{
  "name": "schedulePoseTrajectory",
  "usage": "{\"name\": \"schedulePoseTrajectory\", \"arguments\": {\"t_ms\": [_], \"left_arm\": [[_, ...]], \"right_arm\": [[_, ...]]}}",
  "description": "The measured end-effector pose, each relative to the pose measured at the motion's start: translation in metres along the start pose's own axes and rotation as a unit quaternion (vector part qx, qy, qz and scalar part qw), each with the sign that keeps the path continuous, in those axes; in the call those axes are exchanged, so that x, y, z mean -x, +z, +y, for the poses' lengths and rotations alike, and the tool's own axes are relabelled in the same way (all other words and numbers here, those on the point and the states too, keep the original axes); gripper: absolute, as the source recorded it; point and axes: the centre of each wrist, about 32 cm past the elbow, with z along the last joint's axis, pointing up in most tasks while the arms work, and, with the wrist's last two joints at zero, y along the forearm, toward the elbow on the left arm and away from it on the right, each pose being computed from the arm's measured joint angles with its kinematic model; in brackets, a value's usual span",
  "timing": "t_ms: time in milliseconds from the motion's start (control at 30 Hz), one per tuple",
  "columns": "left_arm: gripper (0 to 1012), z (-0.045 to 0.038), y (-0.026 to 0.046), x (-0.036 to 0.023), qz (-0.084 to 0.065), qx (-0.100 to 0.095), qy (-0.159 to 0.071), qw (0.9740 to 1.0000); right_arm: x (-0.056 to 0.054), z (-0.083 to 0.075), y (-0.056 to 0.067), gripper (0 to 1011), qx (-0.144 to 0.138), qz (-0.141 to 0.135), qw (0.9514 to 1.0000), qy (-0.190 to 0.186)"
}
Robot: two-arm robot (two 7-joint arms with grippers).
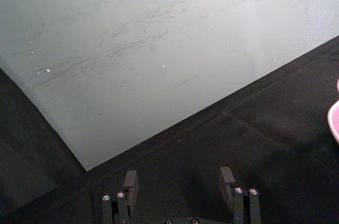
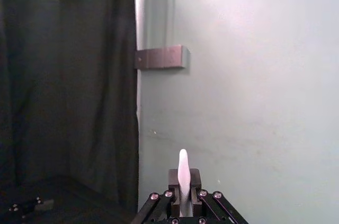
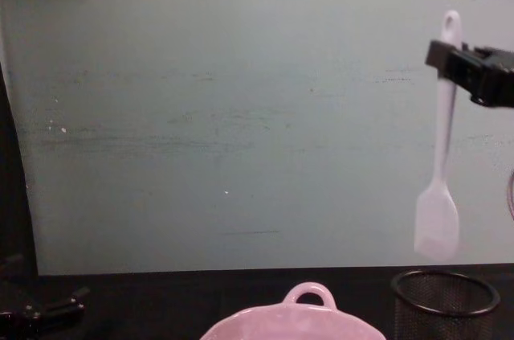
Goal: Use the one hand to pick up the spoon and stir the clear water in the bowl.
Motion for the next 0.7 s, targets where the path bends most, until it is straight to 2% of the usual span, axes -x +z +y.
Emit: {"name": "schedulePoseTrajectory", "arguments": {"t_ms": [200, 333, 433, 567, 600, 700], "left_arm": [[1011, 0.0, 0.0, 0.0, 0.0, 0.0, 0.0, 1.0], [1011, 0.0, 0.0, 0.0, 0.0, 0.0, 0.0, 1.0], [1011, 0.0, 0.0, 0.0, 0.0, 0.0, 0.0, 1.0], [1011, 0.0, 0.0, 0.0, 0.0, 0.0, 0.0, 1.0], [1011, 0.0, 0.0, 0.0, 0.0, 0.0, 0.0, 1.0], [1011, 0.0, 0.0, 0.0, 0.0, 0.0, 0.0, 1.0]], "right_arm": [[-0.003, -0.009, -0.023, 116, 0.016, 0.036, 0.999, -0.019], [-0.009, -0.013, -0.042, 116, 0.031, 0.073, 0.9964, -0.028], [-0.012, -0.015, -0.051, 116, 0.036, 0.096, 0.9941, -0.035], [-0.015, -0.019, -0.065, 116, 0.04, 0.14, 0.9882, -0.048], [-0.015, -0.021, -0.071, 116, 0.04, 0.159, 0.985, -0.055], [-0.016, -0.026, -0.08, 116, 0.041, 0.191, 0.9785, -0.066]]}}
